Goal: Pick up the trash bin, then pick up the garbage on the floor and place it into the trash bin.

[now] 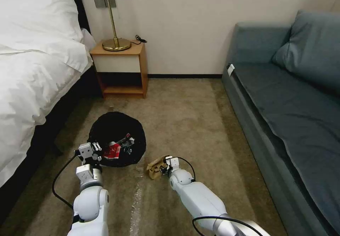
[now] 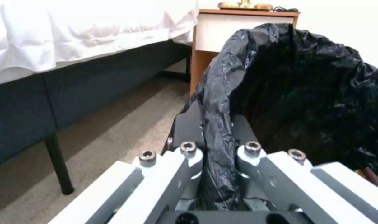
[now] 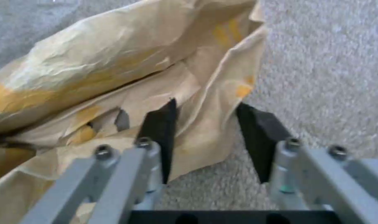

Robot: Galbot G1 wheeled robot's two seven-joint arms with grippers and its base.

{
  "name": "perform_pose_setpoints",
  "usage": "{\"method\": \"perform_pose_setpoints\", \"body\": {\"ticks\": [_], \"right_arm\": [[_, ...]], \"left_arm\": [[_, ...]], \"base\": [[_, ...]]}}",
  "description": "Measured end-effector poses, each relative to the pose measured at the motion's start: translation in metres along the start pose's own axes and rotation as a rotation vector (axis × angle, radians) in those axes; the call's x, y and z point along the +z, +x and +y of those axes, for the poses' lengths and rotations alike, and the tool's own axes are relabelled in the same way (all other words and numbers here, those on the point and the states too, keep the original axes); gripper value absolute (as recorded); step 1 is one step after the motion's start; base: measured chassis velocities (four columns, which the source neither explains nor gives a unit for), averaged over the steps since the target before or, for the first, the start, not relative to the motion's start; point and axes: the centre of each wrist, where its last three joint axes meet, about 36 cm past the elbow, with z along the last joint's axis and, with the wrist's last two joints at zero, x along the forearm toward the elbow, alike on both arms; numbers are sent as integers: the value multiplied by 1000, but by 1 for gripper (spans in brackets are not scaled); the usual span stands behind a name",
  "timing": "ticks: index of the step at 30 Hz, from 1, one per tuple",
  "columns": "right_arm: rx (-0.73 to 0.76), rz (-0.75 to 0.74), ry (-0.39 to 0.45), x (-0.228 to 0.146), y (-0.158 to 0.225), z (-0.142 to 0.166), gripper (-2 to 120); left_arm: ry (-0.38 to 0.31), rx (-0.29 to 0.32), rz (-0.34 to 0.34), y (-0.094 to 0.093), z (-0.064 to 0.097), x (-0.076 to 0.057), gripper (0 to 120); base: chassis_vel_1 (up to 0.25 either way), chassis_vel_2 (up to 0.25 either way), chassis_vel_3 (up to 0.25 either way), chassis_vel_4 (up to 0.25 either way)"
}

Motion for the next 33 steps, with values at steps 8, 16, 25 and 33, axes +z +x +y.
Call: {"method": "perform_pose_setpoints", "body": {"ticks": [8, 16, 25, 33], "right_arm": [[5, -17, 15, 1, 0, -1, 7], [8, -27, 20, 0, -1, -2, 0], [13, -59, 46, -1, -1, -4, 0], [23, -93, 60, -8, 3, -1, 0]], "left_arm": [[0, -1, 1, 0, 0, 0, 4], [0, -1, 1, -1, 0, -1, 4], [0, -2, 1, -1, 0, -1, 4], [2, -9, 0, -1, 3, -2, 4]], "base": [[0, 0, 0, 0], [0, 0, 0, 0], [0, 0, 0, 0], [0, 0, 0, 0]]}}
